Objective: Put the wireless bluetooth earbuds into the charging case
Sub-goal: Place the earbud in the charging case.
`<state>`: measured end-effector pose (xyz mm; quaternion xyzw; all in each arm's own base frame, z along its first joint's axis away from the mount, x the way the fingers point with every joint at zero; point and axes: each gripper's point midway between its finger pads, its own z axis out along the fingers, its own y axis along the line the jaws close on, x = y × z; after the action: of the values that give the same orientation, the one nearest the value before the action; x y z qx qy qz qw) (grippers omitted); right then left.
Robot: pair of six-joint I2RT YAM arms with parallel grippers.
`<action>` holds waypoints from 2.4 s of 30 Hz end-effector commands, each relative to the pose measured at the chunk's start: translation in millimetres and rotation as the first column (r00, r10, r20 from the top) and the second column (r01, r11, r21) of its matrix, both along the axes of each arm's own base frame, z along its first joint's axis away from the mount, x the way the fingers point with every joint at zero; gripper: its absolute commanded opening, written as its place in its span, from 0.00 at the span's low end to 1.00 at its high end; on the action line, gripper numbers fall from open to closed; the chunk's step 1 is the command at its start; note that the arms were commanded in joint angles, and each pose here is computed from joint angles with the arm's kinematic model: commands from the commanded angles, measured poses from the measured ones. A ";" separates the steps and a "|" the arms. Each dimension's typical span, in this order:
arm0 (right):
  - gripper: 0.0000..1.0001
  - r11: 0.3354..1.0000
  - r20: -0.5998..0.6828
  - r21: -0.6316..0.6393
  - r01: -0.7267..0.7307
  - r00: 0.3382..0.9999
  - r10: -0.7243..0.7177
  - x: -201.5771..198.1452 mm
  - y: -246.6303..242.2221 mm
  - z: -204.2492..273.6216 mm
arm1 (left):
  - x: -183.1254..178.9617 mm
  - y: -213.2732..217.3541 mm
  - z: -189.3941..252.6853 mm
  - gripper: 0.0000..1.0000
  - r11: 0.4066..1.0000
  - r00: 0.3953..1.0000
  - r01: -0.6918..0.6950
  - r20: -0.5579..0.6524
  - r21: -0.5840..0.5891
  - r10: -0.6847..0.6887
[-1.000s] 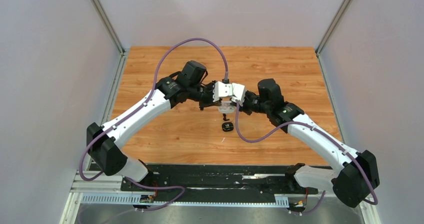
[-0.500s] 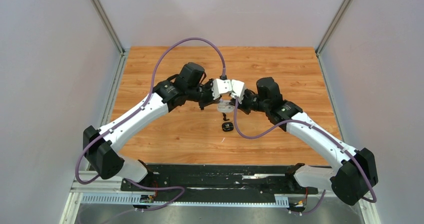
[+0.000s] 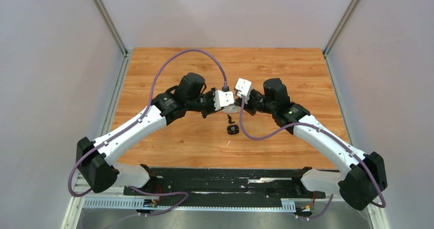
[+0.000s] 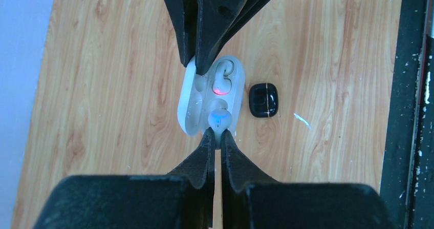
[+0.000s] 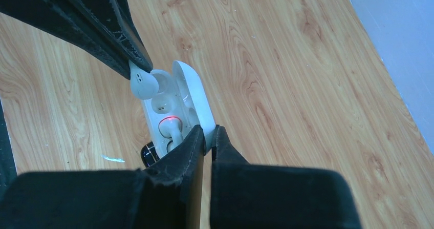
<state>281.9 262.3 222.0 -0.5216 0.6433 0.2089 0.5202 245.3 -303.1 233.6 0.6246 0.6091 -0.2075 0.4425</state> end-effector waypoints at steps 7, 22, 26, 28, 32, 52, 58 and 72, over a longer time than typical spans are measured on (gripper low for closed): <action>0.00 0.994 0.070 0.109 -0.028 0.997 0.020 3.6 14.7 45.1 | 15.6 -1.1 8.7 0.00 0.999 0.994 -0.009 0.108 0.041 0.004; 0.00 0.989 0.040 0.145 -0.019 0.999 0.014 3.9 18.8 51.5 | 13.3 -1.9 1.4 0.00 0.996 0.989 0.015 0.142 0.093 -0.028; 0.00 0.988 0.046 0.150 -0.033 0.999 0.026 2.6 20.4 53.4 | 17.6 1.1 -0.7 0.13 0.993 0.991 -0.010 0.136 0.120 -0.007; 0.00 0.988 0.045 0.151 -0.036 0.999 0.030 2.7 21.2 53.6 | 19.2 -1.2 1.5 0.19 0.994 0.991 -0.012 0.137 0.110 -0.003; 0.00 0.988 0.047 0.147 -0.039 0.998 0.032 3.1 21.4 53.0 | 22.6 -8.2 9.1 0.27 0.997 0.988 -0.012 0.152 0.076 0.001; 0.00 0.993 0.047 0.118 -0.014 0.999 0.008 5.9 16.0 39.7 | 14.4 19.9 62.8 0.63 0.994 0.974 -0.065 0.213 -0.085 0.082; 0.00 0.994 0.043 0.113 0.003 0.999 -0.008 7.7 12.1 36.5 | 5.0 51.2 95.2 0.84 0.974 0.966 -0.140 0.190 -0.180 0.174; 0.00 0.972 -0.031 0.227 0.066 0.998 -0.061 14.8 14.8 72.0 | -4.2 17.0 38.7 0.79 0.927 0.904 -0.088 -0.420 -0.365 -0.079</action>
<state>291.5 271.0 252.7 -0.4645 0.6561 0.2500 0.5396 255.8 -267.2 250.7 0.4697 0.6913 -0.3619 0.4128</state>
